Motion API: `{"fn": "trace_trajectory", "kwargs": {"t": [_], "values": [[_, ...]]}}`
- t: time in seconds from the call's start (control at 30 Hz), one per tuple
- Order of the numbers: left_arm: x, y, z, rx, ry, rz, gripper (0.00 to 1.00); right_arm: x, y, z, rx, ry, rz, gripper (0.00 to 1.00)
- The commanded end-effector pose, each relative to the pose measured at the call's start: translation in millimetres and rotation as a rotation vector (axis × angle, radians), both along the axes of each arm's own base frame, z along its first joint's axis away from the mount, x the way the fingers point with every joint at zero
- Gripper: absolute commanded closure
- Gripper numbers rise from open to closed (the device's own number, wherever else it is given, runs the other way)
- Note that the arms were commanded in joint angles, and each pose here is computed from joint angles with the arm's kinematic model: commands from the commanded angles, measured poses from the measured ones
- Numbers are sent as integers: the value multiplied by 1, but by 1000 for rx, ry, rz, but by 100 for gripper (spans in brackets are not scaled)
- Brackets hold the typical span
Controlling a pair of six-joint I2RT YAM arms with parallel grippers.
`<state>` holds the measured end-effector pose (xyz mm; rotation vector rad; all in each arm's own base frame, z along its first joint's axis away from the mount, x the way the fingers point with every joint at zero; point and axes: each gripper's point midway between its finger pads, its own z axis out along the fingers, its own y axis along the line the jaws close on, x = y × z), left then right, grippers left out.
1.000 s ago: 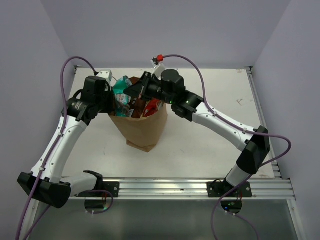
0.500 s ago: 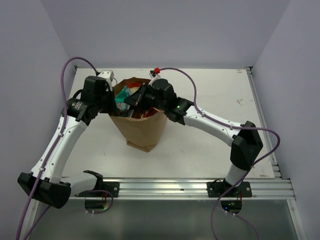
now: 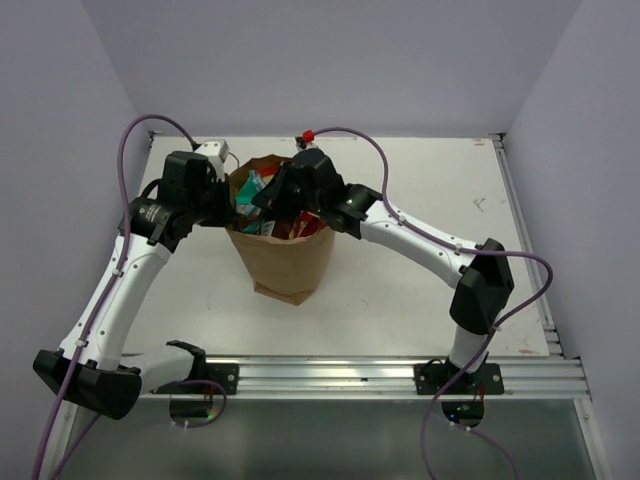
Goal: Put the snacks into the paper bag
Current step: Place the snack in the paper bag.
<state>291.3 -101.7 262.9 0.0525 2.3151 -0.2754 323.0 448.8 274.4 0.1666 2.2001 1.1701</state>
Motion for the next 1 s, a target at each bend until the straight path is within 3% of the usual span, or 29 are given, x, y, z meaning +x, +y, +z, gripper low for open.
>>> {"fn": "trace_trajectory", "kwargs": {"t": [0.0, 0.57, 0.7, 0.77, 0.8, 0.97], "values": [[9, -16, 61, -99, -194, -59, 100, 7, 0, -33, -109, 32, -19, 100], [4, -18, 78, -135, -219, -65, 100, 16, -25, -124, -439, 113, -49, 100], [5, -14, 73, -110, -207, -48, 100, 15, -16, -103, -380, 78, -8, 96], [5, -13, 64, -101, -183, -45, 100, 14, -7, -70, -302, 20, 22, 86], [4, -13, 63, -101, -179, -46, 100, 12, -6, -62, -297, 5, 51, 75], [5, -12, 56, -90, -165, -40, 100, 11, -6, 9, -240, -101, 77, 57]]}}
